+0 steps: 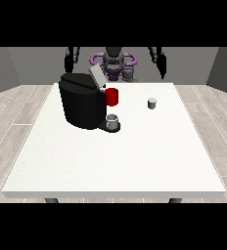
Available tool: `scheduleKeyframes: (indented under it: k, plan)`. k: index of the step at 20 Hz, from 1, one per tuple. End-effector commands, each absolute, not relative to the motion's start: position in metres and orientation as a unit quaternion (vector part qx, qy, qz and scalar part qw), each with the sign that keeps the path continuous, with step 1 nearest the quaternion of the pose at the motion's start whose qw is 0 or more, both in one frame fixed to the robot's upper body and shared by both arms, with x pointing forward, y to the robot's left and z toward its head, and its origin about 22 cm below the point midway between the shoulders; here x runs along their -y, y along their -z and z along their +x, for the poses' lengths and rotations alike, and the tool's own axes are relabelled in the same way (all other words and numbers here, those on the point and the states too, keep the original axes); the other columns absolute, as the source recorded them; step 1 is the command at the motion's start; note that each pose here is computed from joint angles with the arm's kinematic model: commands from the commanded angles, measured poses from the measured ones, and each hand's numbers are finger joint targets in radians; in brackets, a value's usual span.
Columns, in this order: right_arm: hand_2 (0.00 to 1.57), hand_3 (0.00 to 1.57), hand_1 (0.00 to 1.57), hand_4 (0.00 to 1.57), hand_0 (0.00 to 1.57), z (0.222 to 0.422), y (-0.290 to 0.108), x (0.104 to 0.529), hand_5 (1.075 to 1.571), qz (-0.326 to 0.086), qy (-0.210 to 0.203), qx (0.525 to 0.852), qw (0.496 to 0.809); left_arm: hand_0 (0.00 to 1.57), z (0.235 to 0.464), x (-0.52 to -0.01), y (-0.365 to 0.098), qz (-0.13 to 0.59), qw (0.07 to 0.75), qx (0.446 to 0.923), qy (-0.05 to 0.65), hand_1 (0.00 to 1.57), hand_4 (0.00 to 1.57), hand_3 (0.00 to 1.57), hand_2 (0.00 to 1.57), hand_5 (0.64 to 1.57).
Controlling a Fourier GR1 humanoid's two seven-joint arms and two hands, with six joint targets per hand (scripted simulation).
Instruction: Insert the coffee pod into the coffee machine and close the lid
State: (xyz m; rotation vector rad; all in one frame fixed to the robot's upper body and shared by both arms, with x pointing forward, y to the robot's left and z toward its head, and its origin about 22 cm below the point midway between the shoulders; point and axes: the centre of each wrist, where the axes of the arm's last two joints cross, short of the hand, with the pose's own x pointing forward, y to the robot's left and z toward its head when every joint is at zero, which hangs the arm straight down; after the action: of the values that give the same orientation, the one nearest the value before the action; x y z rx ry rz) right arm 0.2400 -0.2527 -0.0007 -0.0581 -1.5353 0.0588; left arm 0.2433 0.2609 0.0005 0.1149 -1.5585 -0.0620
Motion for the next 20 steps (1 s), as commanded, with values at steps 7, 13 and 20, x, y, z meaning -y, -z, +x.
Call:
scheduleKeyframes:
  k: [7, 13, 20]
  plan:
    - [0.00, 0.00, 0.00, 0.13, 0.00, 0.235, 0.017, 0.265, 1.571, -0.100, 0.063, 0.707, 0.698, 0.00, 0.221, -0.270, 0.007, 0.000, 0.668, 0.741, 0.066, 0.00, 0.24, 0.00, 0.00, 1.571]
    - [0.00, 0.00, 0.00, 0.22, 0.00, 0.249, 0.006, 0.253, 1.571, -0.054, 0.060, 0.743, 0.664, 0.00, 0.252, -0.294, -0.014, 0.073, 0.647, 0.747, 0.134, 0.00, 0.00, 0.00, 0.00, 1.571]
    - [0.00, 0.00, 0.00, 0.13, 0.00, 0.242, 0.001, 0.224, 1.571, -0.037, 0.044, 0.746, 0.663, 0.00, 0.283, -0.341, -0.025, 0.087, 0.700, 0.698, 0.123, 0.00, 0.00, 0.00, 0.00, 1.571]
